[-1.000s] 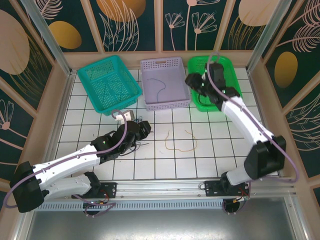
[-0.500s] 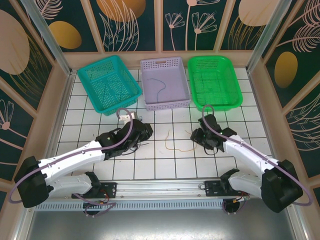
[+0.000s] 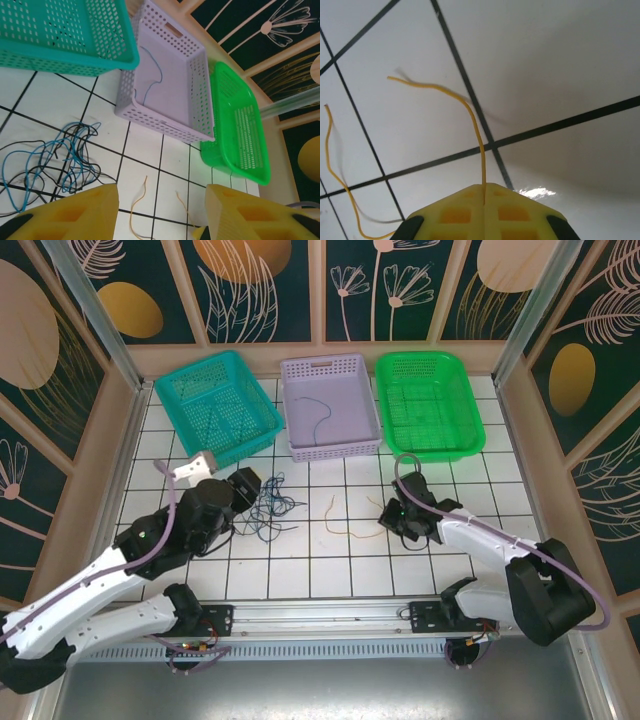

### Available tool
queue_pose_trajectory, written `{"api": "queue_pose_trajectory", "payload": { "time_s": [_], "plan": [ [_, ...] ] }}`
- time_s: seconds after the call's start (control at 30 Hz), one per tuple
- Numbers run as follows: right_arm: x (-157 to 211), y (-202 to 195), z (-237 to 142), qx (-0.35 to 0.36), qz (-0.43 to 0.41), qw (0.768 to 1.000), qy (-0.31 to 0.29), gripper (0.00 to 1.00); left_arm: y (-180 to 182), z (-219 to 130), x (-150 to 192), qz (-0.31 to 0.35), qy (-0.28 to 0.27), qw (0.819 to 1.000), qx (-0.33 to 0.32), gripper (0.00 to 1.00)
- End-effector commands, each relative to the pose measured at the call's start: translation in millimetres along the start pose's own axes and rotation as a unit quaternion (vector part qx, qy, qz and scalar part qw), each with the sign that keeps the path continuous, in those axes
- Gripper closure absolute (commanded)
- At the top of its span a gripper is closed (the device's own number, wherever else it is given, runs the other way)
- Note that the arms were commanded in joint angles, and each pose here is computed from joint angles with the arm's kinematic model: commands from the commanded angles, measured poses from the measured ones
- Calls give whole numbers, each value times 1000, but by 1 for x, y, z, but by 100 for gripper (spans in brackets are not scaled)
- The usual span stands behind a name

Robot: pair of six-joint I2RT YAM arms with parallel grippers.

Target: Untangle the cables

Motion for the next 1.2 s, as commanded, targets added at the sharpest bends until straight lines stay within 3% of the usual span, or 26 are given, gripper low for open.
{"api": "queue_pose_trajectory", "payload": {
  "time_s": [0.0,0.33,0.63,0.9,1.07,1.17],
  "plan": [
    [-26,13,-25,-3,-14,997,-73,100,16,3,4,8,-5,999,-35,51],
    [-104,61,-138,-31,-54,969,-237,100,3,37,40,37,58,998,-11,51],
    [-216,80,-212,-102,9,936,-336,100,-24,61,59,50,91,994,32,51],
    [-315,91,-200,-172,77,917,-351,100,-37,78,73,58,115,990,49,51],
    [-361,92,-158,-180,106,914,-347,100,-38,82,77,61,119,990,49,51],
    [-374,84,-117,-172,133,924,-314,100,-34,84,80,61,121,990,45,51]
  ]
}}
Point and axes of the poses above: each hand's point on the last joint's axis, 136 mm out from that joint toward the fingers, its own z axis out along the fingers, its own y axis along the line the jaws close on, x = y × z, the point moved 4 cm from there along -z, back along the fingers, and after that the axes turned 4 degrees about z, right-handed, at the moved point
